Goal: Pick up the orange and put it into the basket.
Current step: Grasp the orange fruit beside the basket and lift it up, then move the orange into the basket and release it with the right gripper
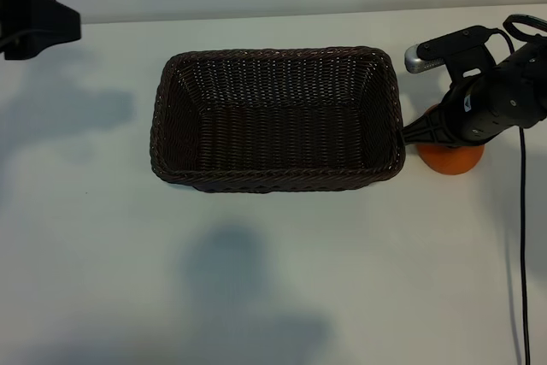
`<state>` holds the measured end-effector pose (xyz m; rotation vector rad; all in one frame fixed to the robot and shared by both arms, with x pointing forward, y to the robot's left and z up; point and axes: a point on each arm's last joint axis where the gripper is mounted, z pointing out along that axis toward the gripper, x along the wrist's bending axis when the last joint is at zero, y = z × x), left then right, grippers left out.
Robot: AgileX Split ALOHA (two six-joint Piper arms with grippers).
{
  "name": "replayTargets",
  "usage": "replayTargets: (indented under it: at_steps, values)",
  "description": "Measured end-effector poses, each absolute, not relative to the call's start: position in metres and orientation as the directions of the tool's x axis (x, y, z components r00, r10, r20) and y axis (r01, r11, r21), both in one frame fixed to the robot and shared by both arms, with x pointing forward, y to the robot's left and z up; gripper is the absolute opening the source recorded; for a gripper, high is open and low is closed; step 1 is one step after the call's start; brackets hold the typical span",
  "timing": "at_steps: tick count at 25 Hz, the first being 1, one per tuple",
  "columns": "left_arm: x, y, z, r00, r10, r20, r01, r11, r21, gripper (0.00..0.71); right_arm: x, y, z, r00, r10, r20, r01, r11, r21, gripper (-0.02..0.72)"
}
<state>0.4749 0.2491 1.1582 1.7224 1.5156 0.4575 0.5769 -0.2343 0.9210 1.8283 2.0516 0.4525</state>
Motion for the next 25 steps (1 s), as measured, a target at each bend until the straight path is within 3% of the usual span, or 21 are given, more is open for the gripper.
replayTargets:
  at_steps: [10,15,19,25]
  values:
    - [0.472,0.26,1.158,0.184,0.963,-0.198,0.701,0.013,0.713,0.591,0.594,-0.236,0.968,-0.12,0.985,-0.125,0.873,0.165,0.459,0.088]
    - [0.464,0.265,1.173,0.177,0.973,-0.151,0.681,-0.011,0.732,0.591,0.594,-0.245,0.969,-0.113,0.985,-0.132,0.881,0.161,0.444,0.088]
    - [0.454,0.281,1.185,0.08,0.993,-0.093,0.666,0.016,0.745,0.584,0.595,-0.259,0.969,-0.086,0.989,-0.117,0.893,0.129,0.432,0.087]
    - [0.447,0.292,1.189,0.044,0.99,-0.133,0.654,0.072,0.753,0.558,0.595,-0.262,0.968,-0.086,0.992,-0.096,0.895,0.119,0.429,0.087]
